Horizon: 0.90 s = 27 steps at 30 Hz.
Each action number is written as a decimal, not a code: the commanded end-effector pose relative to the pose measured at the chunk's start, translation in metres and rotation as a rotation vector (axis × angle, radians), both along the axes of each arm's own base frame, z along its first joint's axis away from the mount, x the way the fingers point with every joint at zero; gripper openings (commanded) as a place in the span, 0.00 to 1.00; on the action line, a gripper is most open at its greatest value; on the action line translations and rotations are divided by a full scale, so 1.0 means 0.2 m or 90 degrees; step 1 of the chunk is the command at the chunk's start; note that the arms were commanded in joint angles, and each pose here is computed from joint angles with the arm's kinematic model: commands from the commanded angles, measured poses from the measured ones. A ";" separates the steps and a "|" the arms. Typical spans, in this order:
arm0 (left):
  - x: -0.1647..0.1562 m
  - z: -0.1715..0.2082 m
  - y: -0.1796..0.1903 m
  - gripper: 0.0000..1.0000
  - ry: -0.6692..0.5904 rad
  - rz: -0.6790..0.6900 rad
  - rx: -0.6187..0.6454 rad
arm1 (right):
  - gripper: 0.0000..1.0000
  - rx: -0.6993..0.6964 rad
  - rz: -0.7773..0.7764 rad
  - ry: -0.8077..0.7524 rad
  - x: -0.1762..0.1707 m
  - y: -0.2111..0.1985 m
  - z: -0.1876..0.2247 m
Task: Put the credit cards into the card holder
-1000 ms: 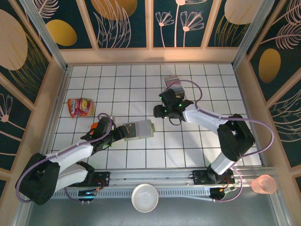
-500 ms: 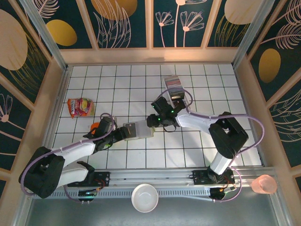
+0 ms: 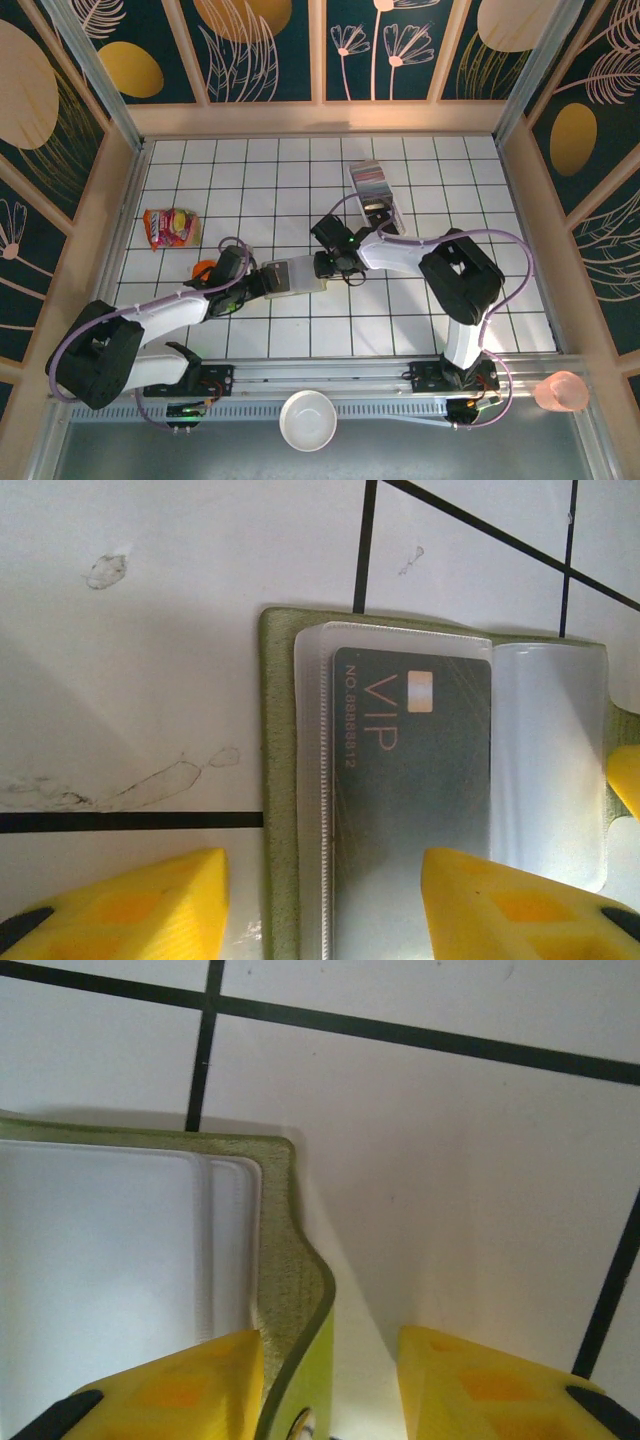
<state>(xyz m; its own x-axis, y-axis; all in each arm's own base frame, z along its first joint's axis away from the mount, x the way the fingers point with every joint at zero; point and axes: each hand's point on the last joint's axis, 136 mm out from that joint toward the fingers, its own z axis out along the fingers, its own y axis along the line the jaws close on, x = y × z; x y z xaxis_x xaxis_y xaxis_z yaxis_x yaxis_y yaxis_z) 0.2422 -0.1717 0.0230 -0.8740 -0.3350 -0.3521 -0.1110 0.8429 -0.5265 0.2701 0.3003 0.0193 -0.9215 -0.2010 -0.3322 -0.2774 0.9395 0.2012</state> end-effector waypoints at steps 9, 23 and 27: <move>0.03 0.14 -0.25 0.51 -0.013 -0.056 -0.120 | 0.35 -0.066 -0.010 0.005 -0.05 -0.09 -0.10; 0.11 0.37 -0.38 0.51 -0.077 -0.067 -0.213 | 0.32 -0.032 -0.020 0.004 -0.07 -0.06 -0.09; 0.13 0.45 -0.44 0.51 -0.100 -0.086 -0.243 | 0.32 0.000 -0.022 0.000 -0.07 -0.03 -0.05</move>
